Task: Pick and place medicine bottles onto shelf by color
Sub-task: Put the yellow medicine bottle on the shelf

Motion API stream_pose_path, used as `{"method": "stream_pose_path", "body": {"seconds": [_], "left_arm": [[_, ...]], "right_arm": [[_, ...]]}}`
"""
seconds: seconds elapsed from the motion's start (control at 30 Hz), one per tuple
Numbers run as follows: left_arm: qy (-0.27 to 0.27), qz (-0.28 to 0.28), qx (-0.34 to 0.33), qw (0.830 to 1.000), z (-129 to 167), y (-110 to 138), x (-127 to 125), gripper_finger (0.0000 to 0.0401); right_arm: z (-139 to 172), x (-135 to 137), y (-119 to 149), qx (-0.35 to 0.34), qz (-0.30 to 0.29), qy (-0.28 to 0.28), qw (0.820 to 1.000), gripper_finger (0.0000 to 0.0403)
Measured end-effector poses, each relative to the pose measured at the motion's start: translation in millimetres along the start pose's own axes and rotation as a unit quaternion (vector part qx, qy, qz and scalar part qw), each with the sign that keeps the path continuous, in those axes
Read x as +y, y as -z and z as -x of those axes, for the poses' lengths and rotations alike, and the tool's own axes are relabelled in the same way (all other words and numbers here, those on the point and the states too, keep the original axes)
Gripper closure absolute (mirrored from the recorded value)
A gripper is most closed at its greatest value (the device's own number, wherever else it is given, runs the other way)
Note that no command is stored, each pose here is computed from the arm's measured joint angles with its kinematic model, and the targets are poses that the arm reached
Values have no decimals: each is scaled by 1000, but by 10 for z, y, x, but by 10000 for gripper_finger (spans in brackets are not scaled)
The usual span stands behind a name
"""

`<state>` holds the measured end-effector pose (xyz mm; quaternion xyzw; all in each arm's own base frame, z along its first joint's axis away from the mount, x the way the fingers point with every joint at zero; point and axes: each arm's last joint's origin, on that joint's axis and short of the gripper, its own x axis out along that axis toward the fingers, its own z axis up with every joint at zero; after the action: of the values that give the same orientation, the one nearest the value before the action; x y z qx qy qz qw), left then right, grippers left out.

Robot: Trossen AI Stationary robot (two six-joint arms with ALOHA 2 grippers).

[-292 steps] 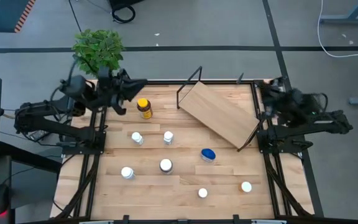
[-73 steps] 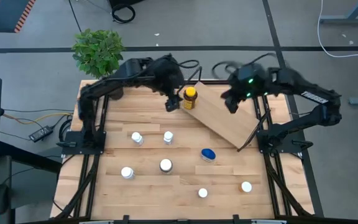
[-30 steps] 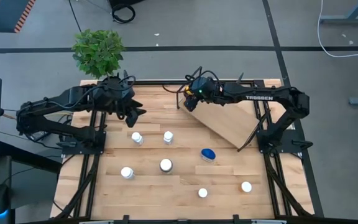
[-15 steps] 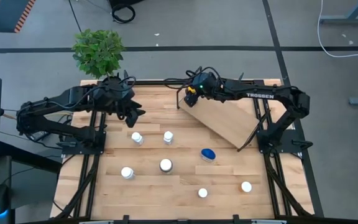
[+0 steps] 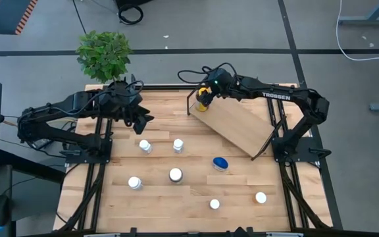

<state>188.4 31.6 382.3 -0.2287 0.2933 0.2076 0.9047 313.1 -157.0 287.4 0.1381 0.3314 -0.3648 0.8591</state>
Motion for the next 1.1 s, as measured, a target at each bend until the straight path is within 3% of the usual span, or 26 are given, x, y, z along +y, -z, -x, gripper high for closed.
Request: {"method": "stream_pose_path", "body": {"seconds": [0.5, 0.8, 1.1], "left_arm": [[-1, 10, -1, 1000, 1, -2, 0, 224], [-2, 12, -1, 1000, 1, -1, 0, 226], [-3, 8, -2, 1000, 1, -2, 1, 227]], "right_arm": [[26, 113, 21, 3, 5, -40, 999, 97], [63, 144, 5, -2, -31, -60, 998, 64], [102, 256, 36, -11, 1, -47, 999, 42]]}}
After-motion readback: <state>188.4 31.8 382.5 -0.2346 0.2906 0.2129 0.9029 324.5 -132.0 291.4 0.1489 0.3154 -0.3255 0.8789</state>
